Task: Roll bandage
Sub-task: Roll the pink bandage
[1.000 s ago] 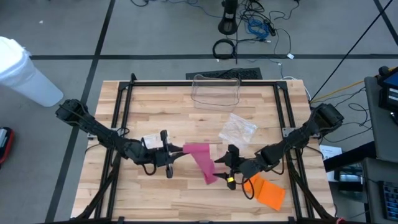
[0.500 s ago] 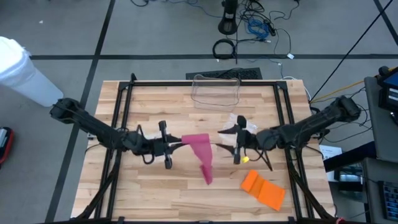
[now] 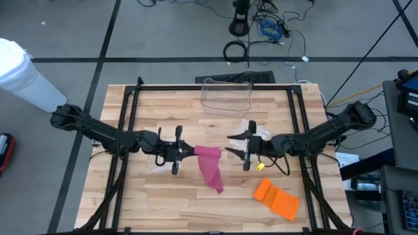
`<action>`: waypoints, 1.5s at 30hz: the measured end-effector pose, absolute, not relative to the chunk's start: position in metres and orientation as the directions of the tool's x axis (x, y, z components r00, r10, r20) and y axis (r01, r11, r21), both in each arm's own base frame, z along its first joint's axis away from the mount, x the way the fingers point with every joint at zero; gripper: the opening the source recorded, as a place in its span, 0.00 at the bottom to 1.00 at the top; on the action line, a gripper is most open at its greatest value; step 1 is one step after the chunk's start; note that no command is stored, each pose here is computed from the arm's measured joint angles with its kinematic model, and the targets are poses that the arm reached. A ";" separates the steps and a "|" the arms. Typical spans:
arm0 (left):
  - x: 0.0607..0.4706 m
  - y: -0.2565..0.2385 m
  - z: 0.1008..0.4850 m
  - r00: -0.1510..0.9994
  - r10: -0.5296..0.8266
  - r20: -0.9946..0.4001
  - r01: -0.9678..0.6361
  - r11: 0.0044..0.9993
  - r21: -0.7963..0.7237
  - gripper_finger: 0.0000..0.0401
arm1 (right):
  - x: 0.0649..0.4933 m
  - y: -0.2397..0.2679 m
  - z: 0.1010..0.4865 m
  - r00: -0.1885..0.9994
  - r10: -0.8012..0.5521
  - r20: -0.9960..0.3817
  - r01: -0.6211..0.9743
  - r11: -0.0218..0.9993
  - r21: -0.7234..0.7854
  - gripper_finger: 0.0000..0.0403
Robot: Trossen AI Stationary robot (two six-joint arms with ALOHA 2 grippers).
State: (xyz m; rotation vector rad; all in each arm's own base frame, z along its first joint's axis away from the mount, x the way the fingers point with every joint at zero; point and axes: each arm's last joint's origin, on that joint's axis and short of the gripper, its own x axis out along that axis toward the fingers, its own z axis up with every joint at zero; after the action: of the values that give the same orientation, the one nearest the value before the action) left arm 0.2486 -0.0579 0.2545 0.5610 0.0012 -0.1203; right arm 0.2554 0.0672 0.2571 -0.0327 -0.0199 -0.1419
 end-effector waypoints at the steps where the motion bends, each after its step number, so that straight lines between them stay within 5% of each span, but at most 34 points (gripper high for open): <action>1: 0.249 -0.058 0.255 0.993 -0.114 -0.031 0.113 0.844 0.524 0.04 | 0.255 0.067 0.256 0.993 -0.119 0.025 0.119 0.993 -0.007 0.44; 45: 0.256 -0.053 0.250 0.995 -0.098 -0.014 0.097 0.947 0.308 0.04 | 0.268 0.052 0.246 0.998 -0.016 0.054 0.017 0.999 -0.028 0.38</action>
State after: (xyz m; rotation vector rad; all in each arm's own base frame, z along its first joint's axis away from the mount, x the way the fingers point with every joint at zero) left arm 0.2565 -0.0534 0.2499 0.3131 -0.0016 -0.0994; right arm 0.2681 0.0518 0.2463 -0.0285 -0.0538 -0.0164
